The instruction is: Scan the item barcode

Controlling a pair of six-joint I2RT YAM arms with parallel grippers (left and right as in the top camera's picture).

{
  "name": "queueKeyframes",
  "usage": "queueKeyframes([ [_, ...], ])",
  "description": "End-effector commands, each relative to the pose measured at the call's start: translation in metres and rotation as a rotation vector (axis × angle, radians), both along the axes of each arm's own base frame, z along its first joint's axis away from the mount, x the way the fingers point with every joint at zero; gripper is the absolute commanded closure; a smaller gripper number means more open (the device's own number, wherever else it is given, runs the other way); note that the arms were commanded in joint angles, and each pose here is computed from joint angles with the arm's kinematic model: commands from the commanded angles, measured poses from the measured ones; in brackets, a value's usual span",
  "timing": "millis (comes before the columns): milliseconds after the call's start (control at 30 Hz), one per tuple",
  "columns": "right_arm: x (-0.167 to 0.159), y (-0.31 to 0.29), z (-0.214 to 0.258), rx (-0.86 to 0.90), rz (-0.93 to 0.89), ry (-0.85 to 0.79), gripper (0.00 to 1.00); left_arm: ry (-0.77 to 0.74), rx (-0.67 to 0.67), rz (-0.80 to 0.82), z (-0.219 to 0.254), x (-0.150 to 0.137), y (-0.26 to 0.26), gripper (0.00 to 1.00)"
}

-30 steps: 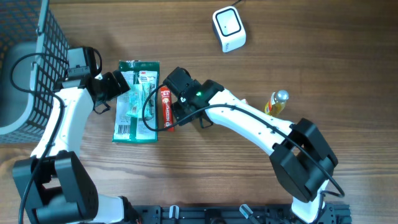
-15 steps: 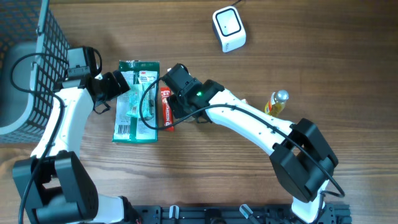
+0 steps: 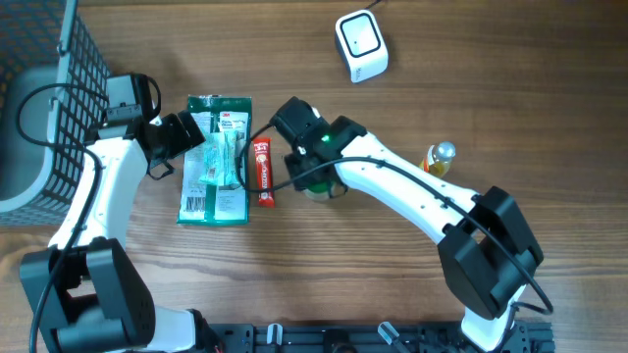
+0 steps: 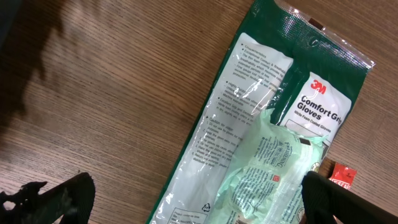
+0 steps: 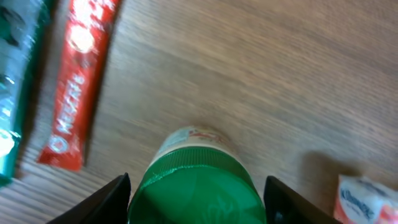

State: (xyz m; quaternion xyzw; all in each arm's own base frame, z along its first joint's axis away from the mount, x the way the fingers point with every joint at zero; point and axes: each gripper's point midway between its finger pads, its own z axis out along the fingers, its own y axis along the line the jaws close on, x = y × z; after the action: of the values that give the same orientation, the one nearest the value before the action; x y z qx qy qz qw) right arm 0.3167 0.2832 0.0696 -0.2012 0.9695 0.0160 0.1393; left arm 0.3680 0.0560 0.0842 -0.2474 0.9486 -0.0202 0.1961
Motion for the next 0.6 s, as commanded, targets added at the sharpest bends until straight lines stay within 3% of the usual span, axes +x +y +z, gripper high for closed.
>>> queueKeyframes([
  [0, -0.008, -0.008, 0.001, -0.025, -0.012, 0.035, 0.3, -0.034, -0.004, 0.005, 0.011, 0.004, 0.001, 0.0],
  [67, -0.01, -0.012, 0.006, -0.04, -0.012, 0.049, 0.3, -0.034, -0.004, 0.005, 0.011, 0.004, 0.001, 0.0],
  [167, -0.009, -0.012, 0.01, -0.039, -0.018, 0.051, 0.18, -0.034, -0.004, 0.005, 0.011, 0.004, 0.001, 0.0],
  [233, -0.01, -0.012, 0.01, -0.039, -0.017, 0.057, 0.04, -0.034, -0.004, 0.005, 0.011, 0.004, 0.001, 0.0],
  [300, -0.011, -0.013, 0.01, -0.042, -0.017, 0.059, 0.0, -0.034, -0.004, 0.005, 0.011, 0.004, 0.001, 0.0],
  [567, -0.023, -0.024, -0.009, -0.082, -0.016, 0.101, 0.05, -0.034, -0.004, 0.005, 0.011, 0.004, 0.001, 0.0],
])
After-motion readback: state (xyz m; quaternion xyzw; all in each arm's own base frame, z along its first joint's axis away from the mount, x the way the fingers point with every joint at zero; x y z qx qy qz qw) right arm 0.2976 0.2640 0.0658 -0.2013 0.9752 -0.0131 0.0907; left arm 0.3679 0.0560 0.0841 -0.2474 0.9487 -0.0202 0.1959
